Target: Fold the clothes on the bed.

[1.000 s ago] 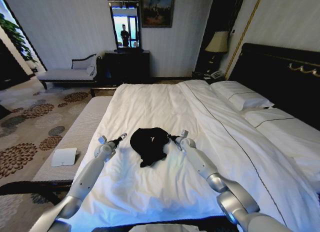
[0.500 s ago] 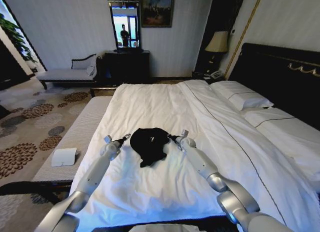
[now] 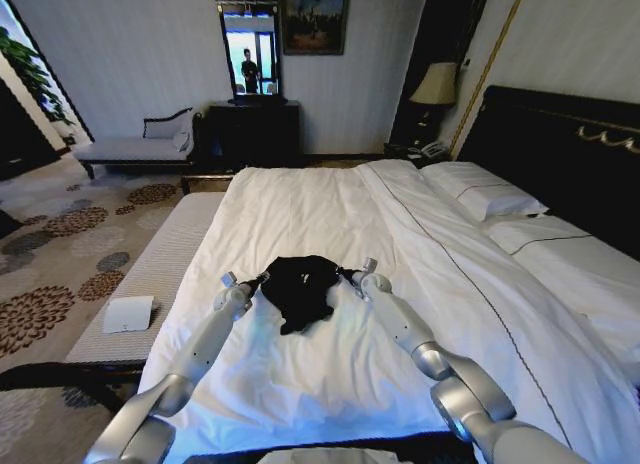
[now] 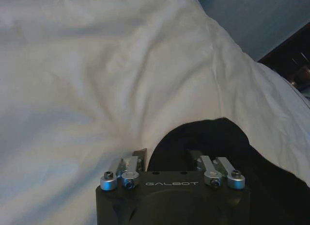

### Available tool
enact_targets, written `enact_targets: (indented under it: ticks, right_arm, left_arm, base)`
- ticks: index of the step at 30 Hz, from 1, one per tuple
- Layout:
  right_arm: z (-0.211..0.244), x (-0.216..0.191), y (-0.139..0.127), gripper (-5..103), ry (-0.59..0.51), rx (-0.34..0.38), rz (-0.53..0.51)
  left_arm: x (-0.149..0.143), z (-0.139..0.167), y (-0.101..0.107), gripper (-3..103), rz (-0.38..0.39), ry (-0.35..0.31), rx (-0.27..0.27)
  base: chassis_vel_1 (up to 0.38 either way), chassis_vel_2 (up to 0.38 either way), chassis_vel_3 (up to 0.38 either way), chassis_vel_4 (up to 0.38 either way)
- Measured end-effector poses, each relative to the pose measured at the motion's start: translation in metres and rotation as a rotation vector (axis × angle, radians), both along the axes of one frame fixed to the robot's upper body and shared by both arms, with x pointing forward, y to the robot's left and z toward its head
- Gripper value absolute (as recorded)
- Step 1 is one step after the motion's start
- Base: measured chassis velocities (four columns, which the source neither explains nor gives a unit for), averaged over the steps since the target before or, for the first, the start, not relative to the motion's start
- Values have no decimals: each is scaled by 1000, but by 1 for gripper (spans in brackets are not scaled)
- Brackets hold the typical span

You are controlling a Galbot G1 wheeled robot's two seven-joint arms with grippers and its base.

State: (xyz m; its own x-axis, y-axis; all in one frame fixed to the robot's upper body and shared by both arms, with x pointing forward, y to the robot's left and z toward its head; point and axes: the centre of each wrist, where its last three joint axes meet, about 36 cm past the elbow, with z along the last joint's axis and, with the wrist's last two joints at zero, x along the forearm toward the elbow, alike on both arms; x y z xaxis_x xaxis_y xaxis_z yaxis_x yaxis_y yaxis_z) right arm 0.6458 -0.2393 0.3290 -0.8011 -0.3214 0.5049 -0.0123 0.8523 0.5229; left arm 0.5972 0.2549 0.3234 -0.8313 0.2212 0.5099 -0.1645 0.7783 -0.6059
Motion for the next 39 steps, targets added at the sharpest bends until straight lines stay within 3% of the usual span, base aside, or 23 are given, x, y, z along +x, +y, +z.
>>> enact_targets:
  ticks: [3,9,11,21,27,39]
  right_arm:
    - [-2,-1,-3,0,0,1,-8]
    - [-5,-3,-4,0,1,-2,-12]
    - [-5,-3,-4,0,-1,-2,-15]
    - [1,-2,-3,0,-17,-1,-15]
    - [9,-5,-3,0,-34,8,-10]
    - [26,-7,-4,0,-55,24,-8]
  left_arm:
    - [3,-2,1,30,-6,-4,18]
    - [5,-2,1,14,-14,-12,24]
    - [5,-2,-1,3,-18,-15,25]
    - [3,6,1,1,-29,-39,38]
    - [-2,27,10,1,-43,-77,61]
    - [-8,68,3,1,-84,-140,84]
  base:
    - [0,0,0,0]
    - [0,0,0,0]
    - [0,0,0,0]
    - [0,0,0,0]
    - [0,0,0,0]
    - [0,0,0,0]
